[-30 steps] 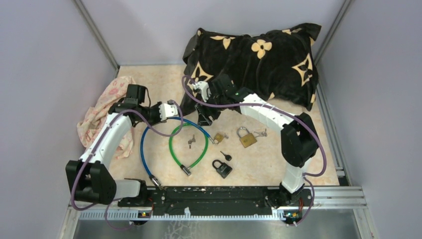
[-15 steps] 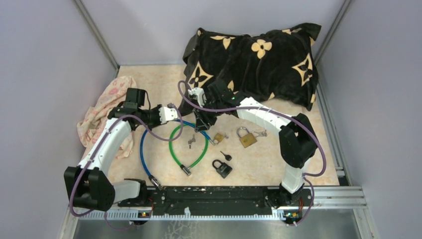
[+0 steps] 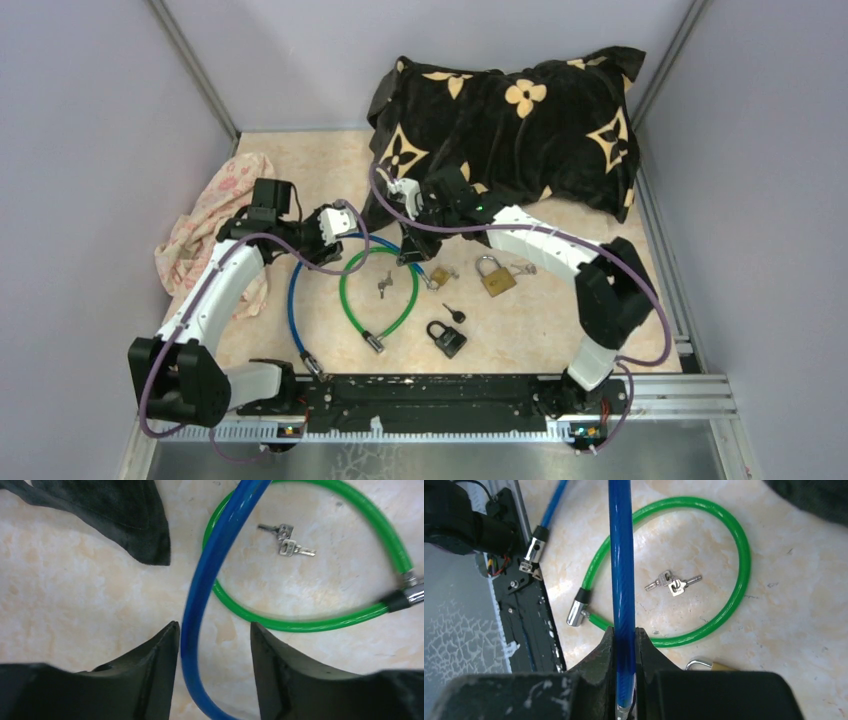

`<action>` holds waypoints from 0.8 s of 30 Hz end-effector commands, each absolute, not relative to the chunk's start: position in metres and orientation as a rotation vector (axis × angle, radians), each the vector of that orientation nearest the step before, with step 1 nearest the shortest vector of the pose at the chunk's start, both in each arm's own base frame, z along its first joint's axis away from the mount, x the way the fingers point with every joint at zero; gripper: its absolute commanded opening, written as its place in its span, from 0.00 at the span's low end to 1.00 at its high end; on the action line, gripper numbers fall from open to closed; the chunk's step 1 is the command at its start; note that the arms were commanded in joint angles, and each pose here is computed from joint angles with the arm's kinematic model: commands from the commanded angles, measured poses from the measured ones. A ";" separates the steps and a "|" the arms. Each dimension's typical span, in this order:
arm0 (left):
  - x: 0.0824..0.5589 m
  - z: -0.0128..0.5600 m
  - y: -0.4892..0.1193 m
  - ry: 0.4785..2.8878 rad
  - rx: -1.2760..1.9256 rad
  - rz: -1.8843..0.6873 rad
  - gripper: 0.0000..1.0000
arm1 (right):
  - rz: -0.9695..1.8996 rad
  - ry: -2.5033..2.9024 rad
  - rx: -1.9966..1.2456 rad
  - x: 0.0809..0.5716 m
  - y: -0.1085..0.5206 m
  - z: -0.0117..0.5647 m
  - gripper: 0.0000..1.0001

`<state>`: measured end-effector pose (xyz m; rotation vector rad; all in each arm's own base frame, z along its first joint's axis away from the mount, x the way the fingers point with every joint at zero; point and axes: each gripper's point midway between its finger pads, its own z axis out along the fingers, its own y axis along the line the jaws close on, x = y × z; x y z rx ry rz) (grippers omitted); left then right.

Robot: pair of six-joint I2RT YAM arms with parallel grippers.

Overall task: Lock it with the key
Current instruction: Pick up the lock from the center of the board.

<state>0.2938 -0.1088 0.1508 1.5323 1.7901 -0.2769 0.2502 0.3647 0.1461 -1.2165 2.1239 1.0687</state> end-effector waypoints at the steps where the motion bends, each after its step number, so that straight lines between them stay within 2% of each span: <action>1: 0.273 0.172 -0.122 1.840 1.336 -0.463 0.67 | 1.120 1.761 -1.159 0.248 0.370 0.247 0.00; 3: 0.267 0.175 -0.119 1.864 1.241 -0.475 0.85 | 1.168 1.716 -1.114 0.246 0.358 0.267 0.00; 6: 0.256 0.183 -0.115 1.892 1.101 -0.520 0.98 | 1.217 1.665 -1.028 0.253 0.331 0.291 0.00; 14: 0.237 0.206 -0.108 1.815 0.926 -0.469 0.99 | 1.179 1.501 -1.064 0.224 0.297 0.347 0.00; 18: 0.220 0.204 -0.115 1.797 0.942 -0.534 0.99 | 1.126 1.438 -1.025 0.218 0.278 0.376 0.00; 24: 0.222 0.211 -0.119 1.735 0.927 -0.531 0.99 | 1.050 1.288 -0.962 0.206 0.262 0.433 0.00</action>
